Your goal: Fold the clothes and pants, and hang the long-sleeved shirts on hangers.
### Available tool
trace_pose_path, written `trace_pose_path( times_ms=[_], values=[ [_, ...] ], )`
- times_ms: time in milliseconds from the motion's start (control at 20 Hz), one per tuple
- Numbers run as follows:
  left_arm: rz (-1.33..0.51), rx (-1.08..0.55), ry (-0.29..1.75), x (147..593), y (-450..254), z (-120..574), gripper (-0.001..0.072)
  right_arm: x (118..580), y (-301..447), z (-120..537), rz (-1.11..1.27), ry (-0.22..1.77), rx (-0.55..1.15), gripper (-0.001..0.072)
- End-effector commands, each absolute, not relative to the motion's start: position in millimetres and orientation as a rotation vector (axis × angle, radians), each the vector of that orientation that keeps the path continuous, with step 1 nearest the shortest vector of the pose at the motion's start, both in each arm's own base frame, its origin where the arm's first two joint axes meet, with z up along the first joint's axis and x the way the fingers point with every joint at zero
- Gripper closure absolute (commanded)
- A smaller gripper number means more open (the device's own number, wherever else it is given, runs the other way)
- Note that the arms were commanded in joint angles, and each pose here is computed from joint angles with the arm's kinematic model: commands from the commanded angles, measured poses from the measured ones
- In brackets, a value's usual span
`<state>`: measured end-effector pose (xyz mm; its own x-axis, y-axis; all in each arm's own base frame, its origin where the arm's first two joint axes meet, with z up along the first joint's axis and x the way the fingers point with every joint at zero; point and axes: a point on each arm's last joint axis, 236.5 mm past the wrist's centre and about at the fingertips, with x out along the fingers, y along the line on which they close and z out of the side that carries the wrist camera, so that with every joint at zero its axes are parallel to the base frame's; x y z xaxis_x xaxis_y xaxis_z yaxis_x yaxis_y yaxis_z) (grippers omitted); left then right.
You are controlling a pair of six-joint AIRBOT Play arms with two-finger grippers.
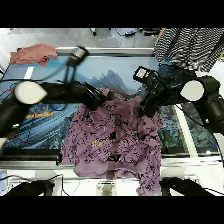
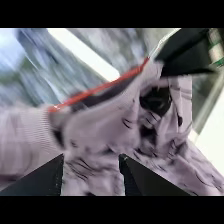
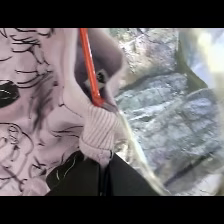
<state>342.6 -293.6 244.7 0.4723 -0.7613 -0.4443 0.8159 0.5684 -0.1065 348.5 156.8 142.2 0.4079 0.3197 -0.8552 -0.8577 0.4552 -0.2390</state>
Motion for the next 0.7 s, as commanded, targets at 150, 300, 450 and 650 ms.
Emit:
trace_pose_path(
  times_ms=[150, 300, 450, 650],
  values=[
    [-0.806, 0.187, 0.507, 353.3, -201.8, 254.8, 0.0265, 347.5, 153.1, 153.5, 0.820, 0.806, -0.777, 0.0684],
    [-0.902, 0.073, 0.675, 345.7, -229.4, 218.2, 0.0229, 344.0, 154.7, 159.1, 0.824, 0.791, -0.768, 0.0684],
    [-0.975, 0.038, 0.765, 342.4, -267.5, 188.0, 0.0167, 342.7, 154.7, 158.2, 0.828, 0.796, -0.768, 0.0684],
    [-1.003, -0.005, 0.731, 347.5, -306.0, 183.9, 0.0147, 342.3, 154.7, 158.1, 0.829, 0.798, -0.767, 0.0684]
  ],
)
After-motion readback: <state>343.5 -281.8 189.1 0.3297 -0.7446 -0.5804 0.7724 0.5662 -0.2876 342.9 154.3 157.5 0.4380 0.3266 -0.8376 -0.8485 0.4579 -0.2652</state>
